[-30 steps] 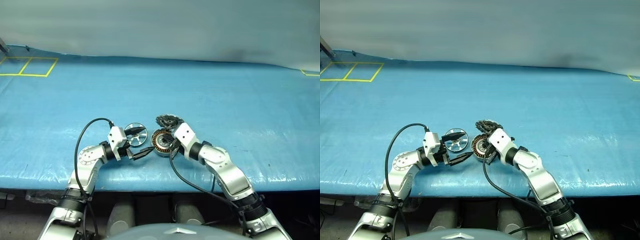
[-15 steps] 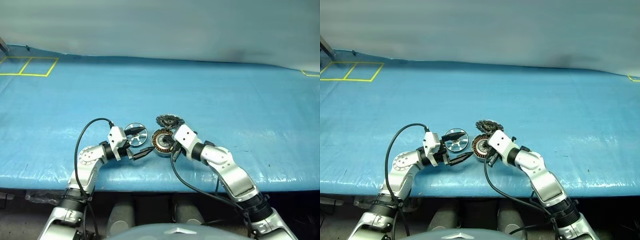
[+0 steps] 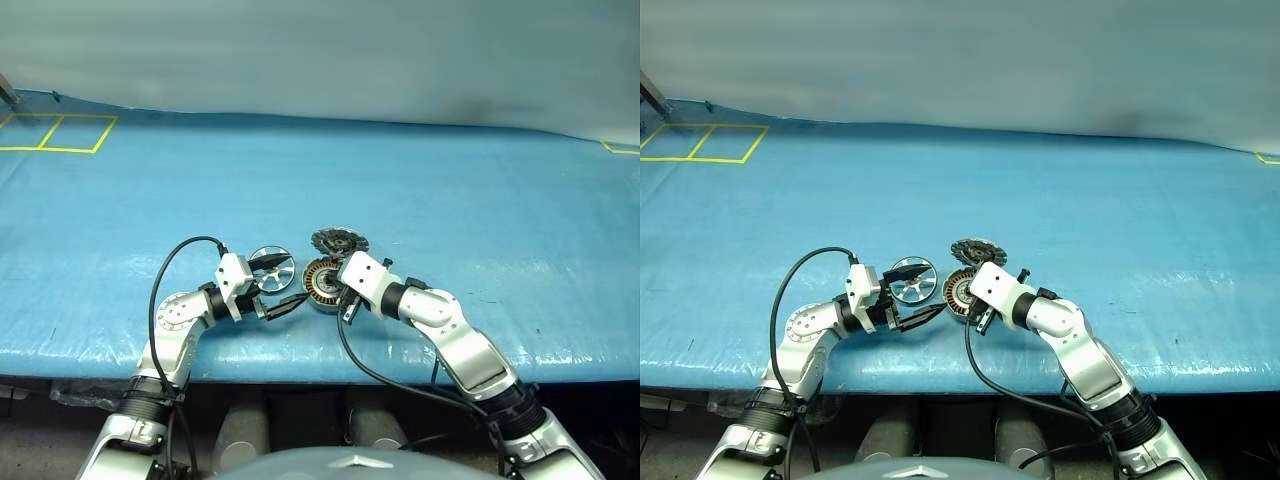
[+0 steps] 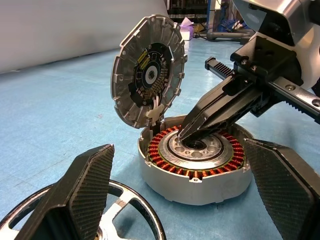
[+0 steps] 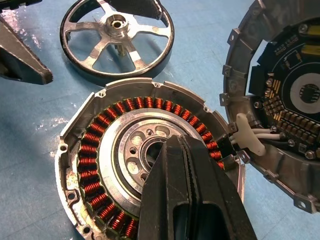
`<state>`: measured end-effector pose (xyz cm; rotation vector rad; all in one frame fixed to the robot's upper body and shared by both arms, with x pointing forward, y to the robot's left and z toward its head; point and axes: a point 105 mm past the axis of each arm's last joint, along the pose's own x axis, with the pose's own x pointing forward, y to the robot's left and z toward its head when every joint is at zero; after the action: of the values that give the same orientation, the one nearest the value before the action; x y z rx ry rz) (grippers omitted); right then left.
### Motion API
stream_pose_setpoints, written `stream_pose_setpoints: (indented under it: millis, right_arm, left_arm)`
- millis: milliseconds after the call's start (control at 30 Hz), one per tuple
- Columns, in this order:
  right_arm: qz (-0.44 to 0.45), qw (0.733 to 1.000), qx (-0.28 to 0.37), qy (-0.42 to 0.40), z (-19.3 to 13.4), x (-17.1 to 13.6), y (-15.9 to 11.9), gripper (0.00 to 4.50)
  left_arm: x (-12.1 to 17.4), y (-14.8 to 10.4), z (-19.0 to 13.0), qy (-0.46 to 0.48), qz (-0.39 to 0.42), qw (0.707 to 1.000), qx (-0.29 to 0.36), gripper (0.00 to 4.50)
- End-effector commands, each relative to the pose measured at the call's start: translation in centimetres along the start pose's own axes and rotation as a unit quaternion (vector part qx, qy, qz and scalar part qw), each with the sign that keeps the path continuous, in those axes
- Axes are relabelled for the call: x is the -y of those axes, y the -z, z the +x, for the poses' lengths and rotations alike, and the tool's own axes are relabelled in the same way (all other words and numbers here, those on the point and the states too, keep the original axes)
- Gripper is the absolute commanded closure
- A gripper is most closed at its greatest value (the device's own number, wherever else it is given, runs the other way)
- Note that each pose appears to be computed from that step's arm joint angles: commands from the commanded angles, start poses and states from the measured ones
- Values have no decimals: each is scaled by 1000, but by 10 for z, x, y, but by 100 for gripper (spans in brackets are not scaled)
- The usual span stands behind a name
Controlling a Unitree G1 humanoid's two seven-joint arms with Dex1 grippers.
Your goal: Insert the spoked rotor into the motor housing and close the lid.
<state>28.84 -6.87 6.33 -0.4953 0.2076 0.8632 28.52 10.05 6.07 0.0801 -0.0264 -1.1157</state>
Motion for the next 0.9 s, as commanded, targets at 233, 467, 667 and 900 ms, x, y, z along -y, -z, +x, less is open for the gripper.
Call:
stream_pose_setpoints:
  millis: [233, 467, 667, 900]
  right_arm:
    - [76, 989, 122, 25, -20, 9, -39, 449]
    - [88, 989, 119, 20, -26, 0, -31, 449]
    - [100, 988, 114, 16, -28, -9, -25, 450]
    - [102, 988, 113, 13, -29, -15, -22, 450]
  left_arm:
    - [-15, -25, -3, 12, 12, 1000, -9, 0]
    - [-30, -28, -4, 27, 38, 996, -76, 0]
    - [-41, -36, -6, 42, 63, 991, -108, 123]
    - [-45, -35, -13, 94, 123, 969, -193, 123]
